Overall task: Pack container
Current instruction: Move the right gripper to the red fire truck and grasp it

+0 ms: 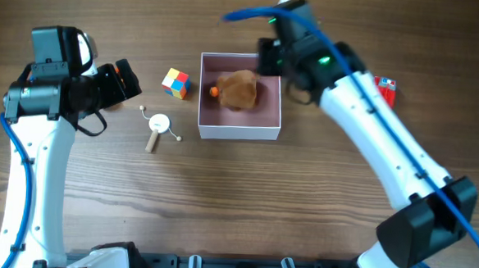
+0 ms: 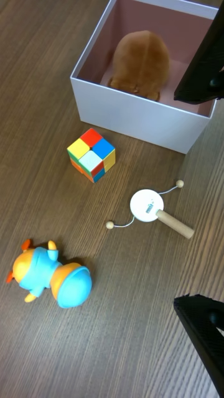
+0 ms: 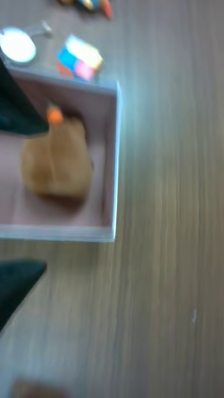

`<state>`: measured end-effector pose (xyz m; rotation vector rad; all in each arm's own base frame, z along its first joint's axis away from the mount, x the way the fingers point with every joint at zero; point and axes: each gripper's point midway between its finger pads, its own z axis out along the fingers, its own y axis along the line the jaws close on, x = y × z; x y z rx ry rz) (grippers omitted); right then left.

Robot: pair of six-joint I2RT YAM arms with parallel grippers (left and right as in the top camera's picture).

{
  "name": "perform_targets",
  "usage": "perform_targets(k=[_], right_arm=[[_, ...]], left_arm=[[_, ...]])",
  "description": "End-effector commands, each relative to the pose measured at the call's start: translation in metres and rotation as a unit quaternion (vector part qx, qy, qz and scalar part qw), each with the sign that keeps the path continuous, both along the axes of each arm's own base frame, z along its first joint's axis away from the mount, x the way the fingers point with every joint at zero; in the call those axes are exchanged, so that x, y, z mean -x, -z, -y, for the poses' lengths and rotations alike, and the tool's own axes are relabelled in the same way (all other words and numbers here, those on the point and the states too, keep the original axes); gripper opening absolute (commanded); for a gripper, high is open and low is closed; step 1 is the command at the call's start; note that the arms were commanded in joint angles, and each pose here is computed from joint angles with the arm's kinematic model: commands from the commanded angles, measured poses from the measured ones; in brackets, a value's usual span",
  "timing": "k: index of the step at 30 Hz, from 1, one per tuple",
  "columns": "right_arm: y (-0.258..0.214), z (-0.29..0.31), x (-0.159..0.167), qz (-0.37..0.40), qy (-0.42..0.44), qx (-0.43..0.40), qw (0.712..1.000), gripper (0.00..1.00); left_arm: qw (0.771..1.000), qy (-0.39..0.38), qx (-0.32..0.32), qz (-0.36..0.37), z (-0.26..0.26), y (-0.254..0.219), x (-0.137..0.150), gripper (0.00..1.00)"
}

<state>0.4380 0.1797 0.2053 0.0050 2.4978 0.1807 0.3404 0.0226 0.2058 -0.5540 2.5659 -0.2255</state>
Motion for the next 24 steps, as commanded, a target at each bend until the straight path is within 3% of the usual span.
perform_targets(k=[1,4,9,14,24], right_arm=[[0.017,0.097,-0.016,-0.035,0.12,0.022,0.992,0.77],[0.024,0.168,-0.018,-0.059,0.173,0.015,0.983,0.82],[0.035,0.219,-0.011,-0.091,0.159,-0.037,0.982,0.9],[0.058,0.241,-0.001,-0.125,0.164,-0.016,0.978,0.91],[0.143,0.251,0.024,-0.222,0.209,0.005,0.952,0.85]], left_arm=[[1.0,0.01,-0.012,0.011,-0.001,-0.007,-0.004,1.0],[1.0,0.01,-0.012,0.01,-0.001,-0.007,-0.004,1.0],[1.0,0.01,-0.012,0.011,-0.001,-0.007,-0.004,1.0],[1.0,0.01,-0.012,0.011,-0.001,-0.007,-0.004,1.0],[1.0,0.01,-0.012,0.01,-0.001,-0.007,-0.004,1.0]])
